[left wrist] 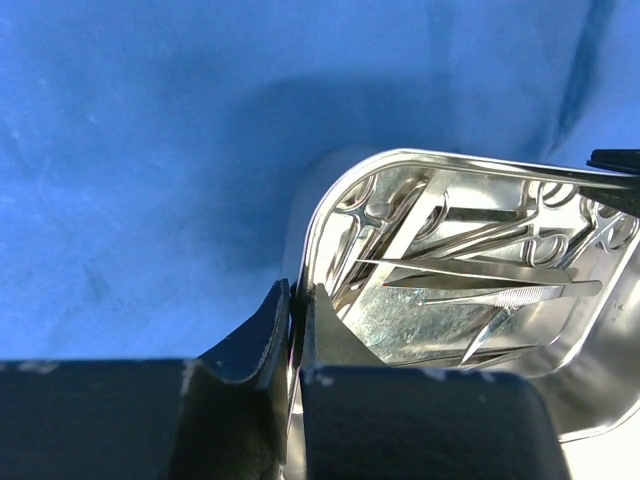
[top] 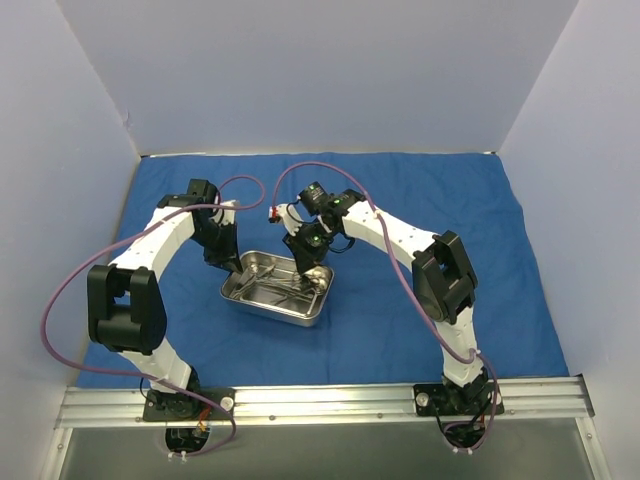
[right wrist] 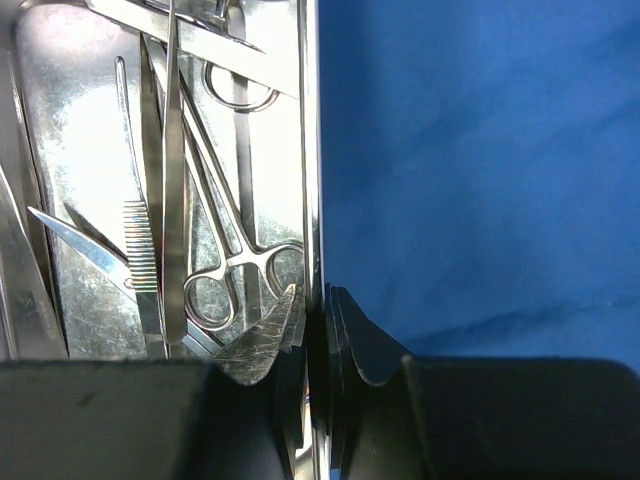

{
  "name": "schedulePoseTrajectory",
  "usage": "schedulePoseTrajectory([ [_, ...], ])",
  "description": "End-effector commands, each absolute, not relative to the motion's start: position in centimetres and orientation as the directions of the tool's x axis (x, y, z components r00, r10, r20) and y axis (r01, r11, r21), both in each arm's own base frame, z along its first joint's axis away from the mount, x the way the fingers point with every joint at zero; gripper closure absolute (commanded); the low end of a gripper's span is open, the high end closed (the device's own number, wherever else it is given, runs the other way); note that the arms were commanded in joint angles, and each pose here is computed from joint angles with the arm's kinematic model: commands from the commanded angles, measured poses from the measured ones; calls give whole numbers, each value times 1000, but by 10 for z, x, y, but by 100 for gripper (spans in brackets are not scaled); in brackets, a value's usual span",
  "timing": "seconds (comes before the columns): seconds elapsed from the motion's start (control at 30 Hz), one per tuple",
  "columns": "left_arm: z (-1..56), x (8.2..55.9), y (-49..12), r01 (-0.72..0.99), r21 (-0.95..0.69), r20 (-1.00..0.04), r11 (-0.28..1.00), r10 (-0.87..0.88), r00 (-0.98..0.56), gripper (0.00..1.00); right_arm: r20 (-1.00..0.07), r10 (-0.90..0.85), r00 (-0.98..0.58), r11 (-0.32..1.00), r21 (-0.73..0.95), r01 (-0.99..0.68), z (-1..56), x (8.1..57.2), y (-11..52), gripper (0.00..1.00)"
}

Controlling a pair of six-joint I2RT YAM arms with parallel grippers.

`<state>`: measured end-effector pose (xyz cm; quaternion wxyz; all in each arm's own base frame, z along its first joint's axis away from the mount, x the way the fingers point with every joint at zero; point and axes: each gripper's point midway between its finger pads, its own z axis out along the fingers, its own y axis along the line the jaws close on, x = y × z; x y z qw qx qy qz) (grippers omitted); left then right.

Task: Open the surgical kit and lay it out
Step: Place the container in the surgical kit.

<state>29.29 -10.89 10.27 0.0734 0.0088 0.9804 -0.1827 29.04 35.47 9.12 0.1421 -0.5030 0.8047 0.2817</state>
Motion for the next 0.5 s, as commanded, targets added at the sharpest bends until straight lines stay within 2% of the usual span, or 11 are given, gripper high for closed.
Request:
schedulePoseTrajectory([
  [0.0,113,322,-90,-37,-262,-266,964,-109,-958,98,-565,-685,-459,340,309,-888,120,295,369,93],
  [0.03,113,324,-87,-45,-247,-277,968,-115,-954,98,-560,-687,-463,350,302,-887,118,297,369,89],
  [0.07,112,326,-85,-58,-237,-284,970,-126,-951,98,-553,-687,-470,365,297,-882,116,298,368,77],
  [0.2,111,341,-78,-88,-205,-334,975,-154,-930,98,-555,-672,-490,429,247,-869,118,313,366,54],
  [0.27,109,346,-74,-103,-187,-348,977,-163,-923,98,-572,-653,-497,449,237,-862,125,320,368,49],
  [0.47,119,377,-60,-98,-152,-468,983,-159,-869,98,-626,-572,-530,533,208,-820,154,348,371,43],
])
